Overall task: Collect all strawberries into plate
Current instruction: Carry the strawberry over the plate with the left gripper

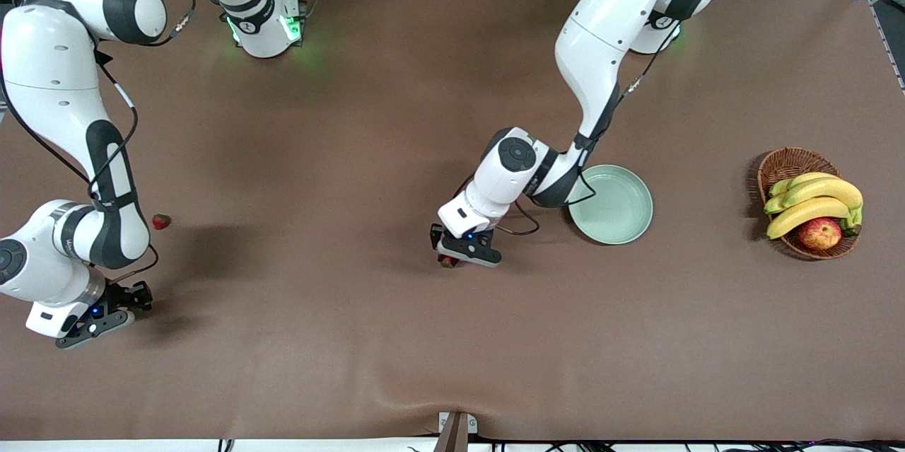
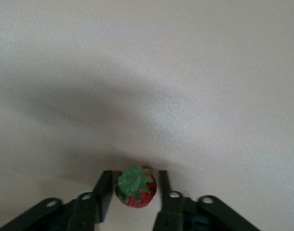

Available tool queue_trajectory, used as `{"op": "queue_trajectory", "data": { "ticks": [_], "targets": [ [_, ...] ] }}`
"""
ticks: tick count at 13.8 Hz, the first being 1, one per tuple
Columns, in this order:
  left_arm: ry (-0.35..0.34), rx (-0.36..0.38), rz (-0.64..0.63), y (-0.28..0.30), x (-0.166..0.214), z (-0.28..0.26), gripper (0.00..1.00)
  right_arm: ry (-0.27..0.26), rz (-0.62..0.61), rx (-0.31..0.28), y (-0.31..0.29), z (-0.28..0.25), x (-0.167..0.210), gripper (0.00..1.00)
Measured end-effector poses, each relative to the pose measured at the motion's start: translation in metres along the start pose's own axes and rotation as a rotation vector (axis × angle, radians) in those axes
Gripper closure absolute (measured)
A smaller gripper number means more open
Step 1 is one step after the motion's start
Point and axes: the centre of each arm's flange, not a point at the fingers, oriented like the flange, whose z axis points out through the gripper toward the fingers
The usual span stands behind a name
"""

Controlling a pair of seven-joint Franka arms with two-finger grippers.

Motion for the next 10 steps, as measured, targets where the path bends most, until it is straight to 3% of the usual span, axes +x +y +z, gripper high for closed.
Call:
{"op": "queue_trajectory", "data": {
  "ticks": [1, 5, 10],
  "targets": [
    [-0.021, 0.017, -0.003, -0.005, 0.009, -0.011, 0.68, 0.001, 0.001, 0.0, 0.0, 0.0, 0.0, 0.68],
    [-0.131, 0.135, 0.024, -0.028, 0.047, -0.08, 0.68, 0.0, -0.003, 0.008, -0.002, -0.002, 0.002, 0.68],
    [-0.277, 0.26, -0.03, -0.095, 0.035, -0.141, 0.68, -0.024, -0.032, 0.104, -0.031, -0.037, 0.026, 0.68]
  ]
}}
